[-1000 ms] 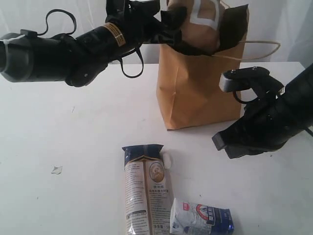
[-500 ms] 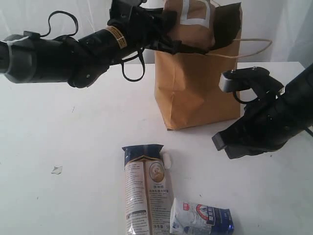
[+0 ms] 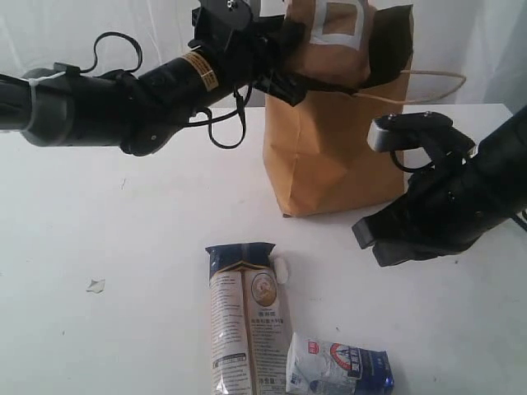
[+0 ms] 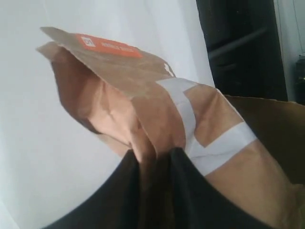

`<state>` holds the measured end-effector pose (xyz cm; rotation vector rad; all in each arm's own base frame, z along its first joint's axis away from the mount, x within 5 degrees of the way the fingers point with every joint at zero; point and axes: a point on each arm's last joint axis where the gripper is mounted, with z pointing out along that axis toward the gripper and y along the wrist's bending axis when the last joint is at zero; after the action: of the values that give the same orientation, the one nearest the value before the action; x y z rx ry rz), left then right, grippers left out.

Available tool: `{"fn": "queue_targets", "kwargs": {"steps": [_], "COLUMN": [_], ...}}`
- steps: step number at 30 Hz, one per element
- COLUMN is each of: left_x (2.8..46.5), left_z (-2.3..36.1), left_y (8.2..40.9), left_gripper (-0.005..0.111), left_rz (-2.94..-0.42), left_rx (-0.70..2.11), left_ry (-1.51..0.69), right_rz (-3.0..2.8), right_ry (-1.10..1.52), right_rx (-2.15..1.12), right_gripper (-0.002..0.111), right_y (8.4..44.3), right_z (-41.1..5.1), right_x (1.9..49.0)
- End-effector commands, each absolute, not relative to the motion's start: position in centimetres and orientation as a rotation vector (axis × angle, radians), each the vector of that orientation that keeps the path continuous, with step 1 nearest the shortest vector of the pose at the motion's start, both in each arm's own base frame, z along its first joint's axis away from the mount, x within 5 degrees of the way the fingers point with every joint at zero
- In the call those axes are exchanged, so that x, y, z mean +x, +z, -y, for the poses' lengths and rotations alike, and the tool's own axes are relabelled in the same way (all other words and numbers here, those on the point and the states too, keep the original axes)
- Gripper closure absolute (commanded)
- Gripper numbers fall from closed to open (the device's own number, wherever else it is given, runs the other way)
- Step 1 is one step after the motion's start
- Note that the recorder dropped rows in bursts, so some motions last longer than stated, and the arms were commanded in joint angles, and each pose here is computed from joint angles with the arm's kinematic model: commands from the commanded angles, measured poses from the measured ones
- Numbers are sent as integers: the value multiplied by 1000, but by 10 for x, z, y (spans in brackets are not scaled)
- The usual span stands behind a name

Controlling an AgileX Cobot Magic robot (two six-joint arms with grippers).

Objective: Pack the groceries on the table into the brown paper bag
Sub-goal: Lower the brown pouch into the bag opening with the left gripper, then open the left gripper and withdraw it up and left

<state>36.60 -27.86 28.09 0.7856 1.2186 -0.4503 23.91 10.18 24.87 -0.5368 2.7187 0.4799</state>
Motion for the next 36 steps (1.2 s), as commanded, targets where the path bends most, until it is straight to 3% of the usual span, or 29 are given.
{"fn": "queue_targets", "kwargs": {"steps": [1,6,11,25,30,36], "left_x": [366,363,364,363,367,383], "left_z": [282,284,284,283,269,235], "left_y": [242,241,243,256,273,272], "left_gripper": [84,48,31,30,30,32], "left_rz": [-1337,-1353,-1350,-1252,-1066,-1113], "left_rx": [952,963,925,826,757,648], "left_ry": [-419,-469,-488,-567,-630,-756], "right_rz": [-2728,-2728,-2719,-2715,-2715,-2717], "right_ry": [491,491,488,487,487,488], "right_rx": [-532,-532,-527,-525,-525,-526], "right_gripper": [108,108,108,108,108,108], "right_y": [248,248,248,248,248,248], "right_z": [-103,-103,-103,-103,-103,-103], "right_x": [237,237,238,239,239,238]}}
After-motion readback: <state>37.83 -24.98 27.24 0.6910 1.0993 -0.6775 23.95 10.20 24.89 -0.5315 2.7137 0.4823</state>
